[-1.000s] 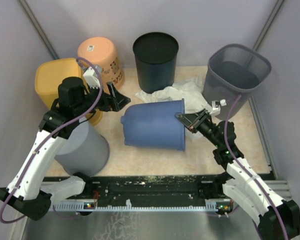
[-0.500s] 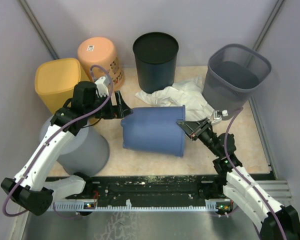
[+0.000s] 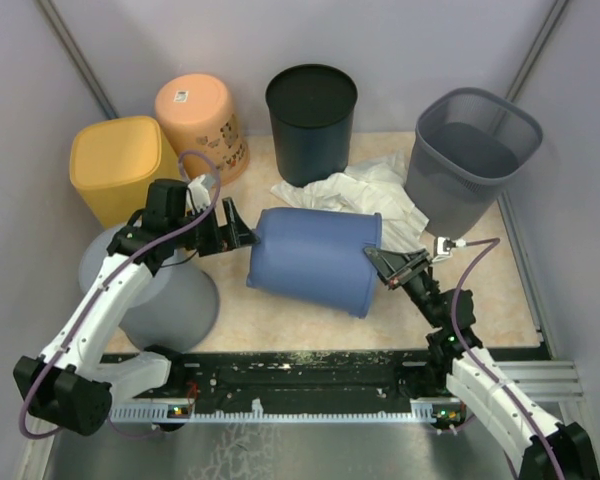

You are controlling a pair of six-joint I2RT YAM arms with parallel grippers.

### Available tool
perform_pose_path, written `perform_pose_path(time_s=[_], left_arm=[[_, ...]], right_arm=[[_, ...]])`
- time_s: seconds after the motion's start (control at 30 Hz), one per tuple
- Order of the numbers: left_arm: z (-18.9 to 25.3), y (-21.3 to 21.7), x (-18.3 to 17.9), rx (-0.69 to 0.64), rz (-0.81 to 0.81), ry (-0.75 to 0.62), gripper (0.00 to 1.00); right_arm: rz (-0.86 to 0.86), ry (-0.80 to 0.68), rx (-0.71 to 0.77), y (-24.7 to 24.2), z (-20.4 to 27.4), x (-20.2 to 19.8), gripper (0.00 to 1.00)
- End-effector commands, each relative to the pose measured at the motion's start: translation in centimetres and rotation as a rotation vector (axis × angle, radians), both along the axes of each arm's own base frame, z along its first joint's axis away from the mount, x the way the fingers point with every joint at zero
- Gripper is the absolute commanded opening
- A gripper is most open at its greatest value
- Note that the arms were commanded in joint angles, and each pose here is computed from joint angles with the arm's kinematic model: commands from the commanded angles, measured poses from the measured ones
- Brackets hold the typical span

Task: Turn the large container upside down

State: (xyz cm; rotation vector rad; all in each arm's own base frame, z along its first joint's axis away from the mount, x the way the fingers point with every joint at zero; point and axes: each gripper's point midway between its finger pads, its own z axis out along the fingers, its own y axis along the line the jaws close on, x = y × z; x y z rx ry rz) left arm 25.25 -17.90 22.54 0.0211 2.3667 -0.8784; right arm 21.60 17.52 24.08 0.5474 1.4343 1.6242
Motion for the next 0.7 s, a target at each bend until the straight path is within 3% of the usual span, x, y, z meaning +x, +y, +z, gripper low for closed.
perform_pose_path(time_s=[0.0,0.17,0.67], left_arm=[[1.6,-1.9,-0.5,-0.146,-0.091,-0.029,0.96],[2.8,-3.8,-1.1,-0.283,-0.191,-0.058,0.96],[5.4,-4.1,0.2,-0.385,-0.19,-0.149,0.94]], right_arm=[[-0.021,-0.066,0.121,-1.0,2.3,-0.5,0.0],[-0.017,-0.066,0.118,-0.9,2.2,-0.5,0.0],[-0.001,-0.049,0.117,-0.7,1.3,-0.7,0.0]])
